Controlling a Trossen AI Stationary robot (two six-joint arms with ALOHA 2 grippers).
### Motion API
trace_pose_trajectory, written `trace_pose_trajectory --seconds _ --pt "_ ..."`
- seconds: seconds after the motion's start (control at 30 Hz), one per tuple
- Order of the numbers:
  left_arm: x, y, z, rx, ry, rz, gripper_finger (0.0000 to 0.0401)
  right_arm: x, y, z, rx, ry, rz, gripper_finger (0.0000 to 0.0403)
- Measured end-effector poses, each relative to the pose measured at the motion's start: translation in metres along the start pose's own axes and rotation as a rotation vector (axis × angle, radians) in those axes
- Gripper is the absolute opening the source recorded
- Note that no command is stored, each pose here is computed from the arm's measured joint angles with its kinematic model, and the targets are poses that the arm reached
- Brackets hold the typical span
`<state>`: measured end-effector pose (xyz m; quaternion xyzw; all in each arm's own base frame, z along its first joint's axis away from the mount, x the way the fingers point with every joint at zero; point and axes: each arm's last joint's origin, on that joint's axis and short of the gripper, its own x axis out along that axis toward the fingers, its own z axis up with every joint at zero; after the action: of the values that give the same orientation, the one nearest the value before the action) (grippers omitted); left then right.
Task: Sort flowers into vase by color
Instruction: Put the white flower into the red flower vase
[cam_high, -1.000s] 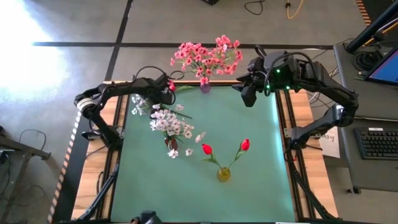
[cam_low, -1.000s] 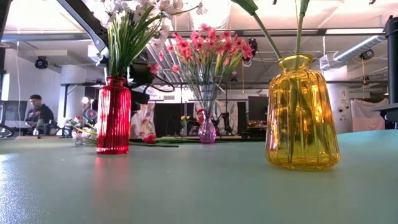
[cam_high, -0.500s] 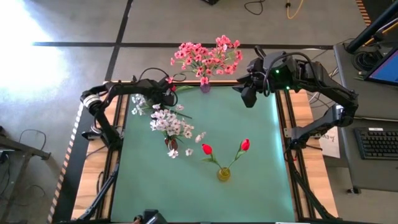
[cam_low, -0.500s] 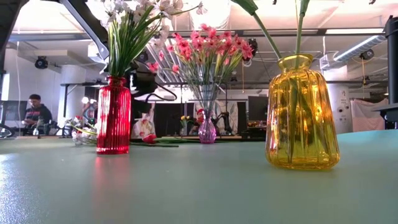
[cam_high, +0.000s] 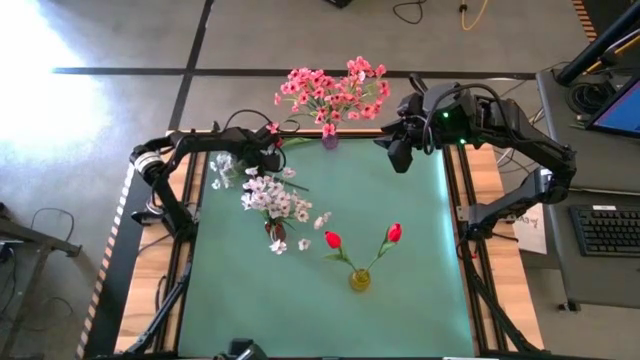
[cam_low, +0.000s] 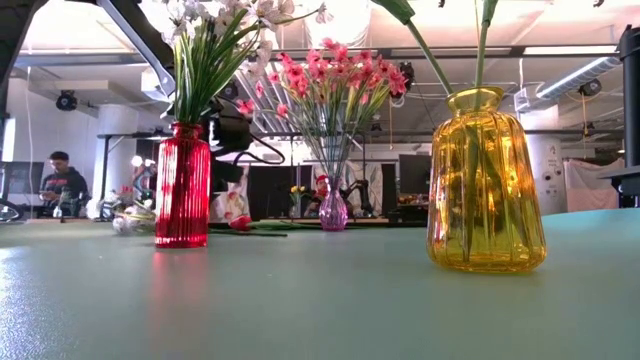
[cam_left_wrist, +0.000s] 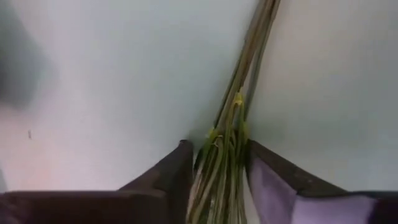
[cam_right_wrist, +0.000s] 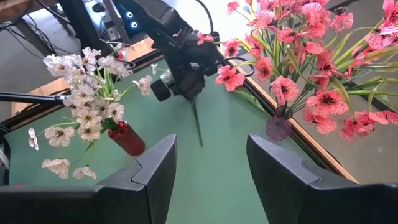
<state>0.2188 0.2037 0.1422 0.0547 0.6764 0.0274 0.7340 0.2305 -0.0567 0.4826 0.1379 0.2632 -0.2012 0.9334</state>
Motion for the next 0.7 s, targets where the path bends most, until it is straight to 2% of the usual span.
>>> trace_pose_trajectory --seconds 0.37,0.53,0.7 --pt "-0.0005 -0.0034 -0.0017 0.015 0.033 -0.021 0.0008 0.0 0.0 0.0 -0.002 0.0 0.0 0.0187" --pt "-0.0008 -0.0051 -0.0025 0.002 0.048 -0.031 0.0003 0.0 0.0001 0.0 -0.003 0.0 0.001 0.0187" --pt "-0.0089 -0.009 -0.0061 -0.016 0.116 -0.09 0.0 0.0 0.0 0.0 -0.003 0.0 0.0 0.0187"
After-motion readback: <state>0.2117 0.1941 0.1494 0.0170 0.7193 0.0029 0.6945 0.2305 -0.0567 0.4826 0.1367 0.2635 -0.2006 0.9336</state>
